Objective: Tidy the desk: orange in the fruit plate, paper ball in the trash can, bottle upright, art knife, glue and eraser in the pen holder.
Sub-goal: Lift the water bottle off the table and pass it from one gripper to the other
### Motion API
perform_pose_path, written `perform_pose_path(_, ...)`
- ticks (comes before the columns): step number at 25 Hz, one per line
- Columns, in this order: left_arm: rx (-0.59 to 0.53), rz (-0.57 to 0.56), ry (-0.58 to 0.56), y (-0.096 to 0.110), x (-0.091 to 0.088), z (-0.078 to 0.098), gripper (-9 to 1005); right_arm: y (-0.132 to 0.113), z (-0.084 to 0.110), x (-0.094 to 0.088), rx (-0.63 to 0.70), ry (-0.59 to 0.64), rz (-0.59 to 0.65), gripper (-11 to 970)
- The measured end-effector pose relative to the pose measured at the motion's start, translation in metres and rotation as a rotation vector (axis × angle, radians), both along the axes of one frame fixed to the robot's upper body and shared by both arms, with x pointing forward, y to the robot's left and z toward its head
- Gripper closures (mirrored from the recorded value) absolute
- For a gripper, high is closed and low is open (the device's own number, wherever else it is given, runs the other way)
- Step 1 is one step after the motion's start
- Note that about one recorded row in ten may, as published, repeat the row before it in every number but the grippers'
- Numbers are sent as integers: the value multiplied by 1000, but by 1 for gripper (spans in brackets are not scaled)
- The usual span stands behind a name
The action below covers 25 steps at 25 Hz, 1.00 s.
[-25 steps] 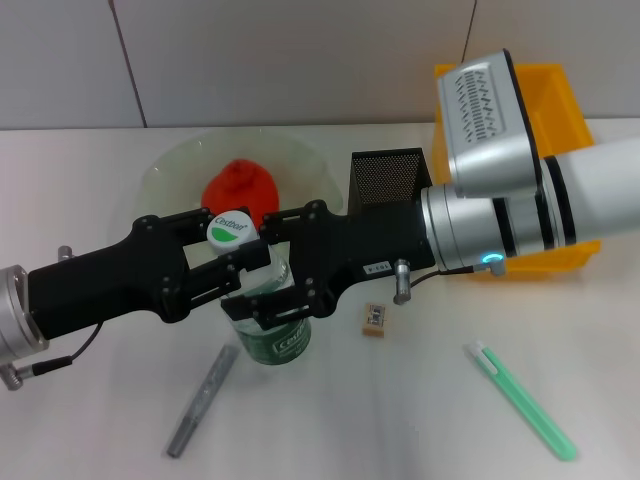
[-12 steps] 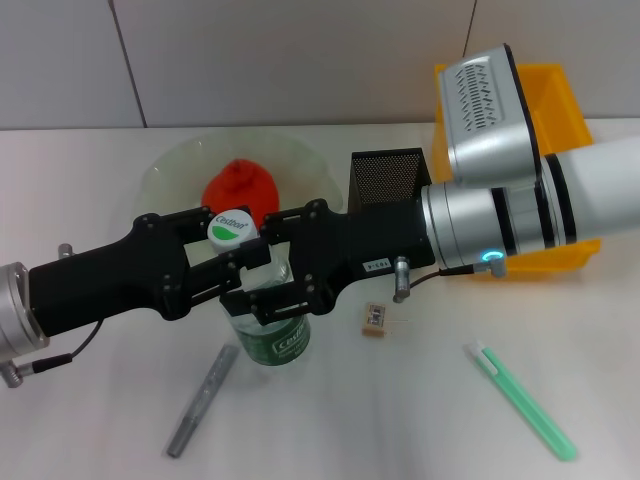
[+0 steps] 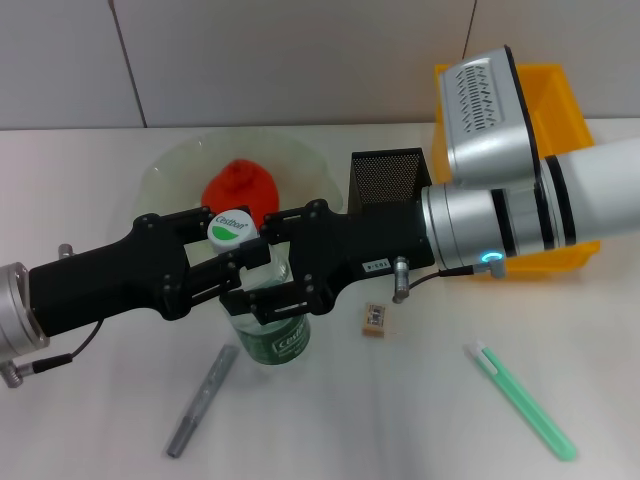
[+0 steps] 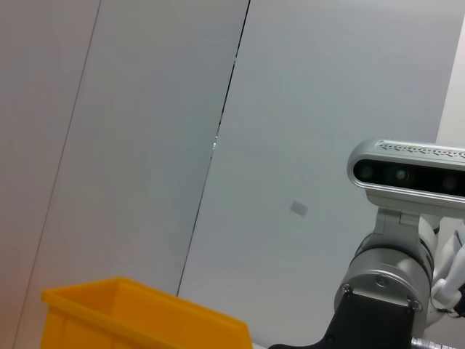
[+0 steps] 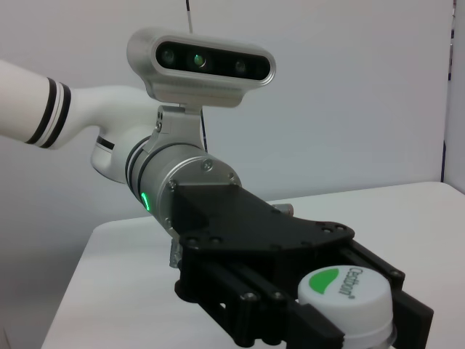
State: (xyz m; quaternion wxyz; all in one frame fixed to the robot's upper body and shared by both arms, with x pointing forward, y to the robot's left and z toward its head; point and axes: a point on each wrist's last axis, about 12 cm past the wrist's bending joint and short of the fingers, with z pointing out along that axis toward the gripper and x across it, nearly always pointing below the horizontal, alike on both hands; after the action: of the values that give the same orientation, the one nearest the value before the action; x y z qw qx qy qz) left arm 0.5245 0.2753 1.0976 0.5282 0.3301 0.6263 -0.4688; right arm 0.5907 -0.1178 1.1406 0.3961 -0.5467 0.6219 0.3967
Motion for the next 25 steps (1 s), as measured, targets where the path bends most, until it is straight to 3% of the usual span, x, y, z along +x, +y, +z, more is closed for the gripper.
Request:
perform_pose_path(12, -1, 1, -2, 0, 0, 0, 529, 0, 0, 0, 5, 1, -6, 259)
perform_pose_path(17, -1, 1, -2, 0, 0, 0, 529, -1, 1, 1, 8, 5, -8, 150)
perform_pose_path(25, 1, 3, -1, 0, 1, 0, 528, -5, 4, 0, 29, 0, -22, 150)
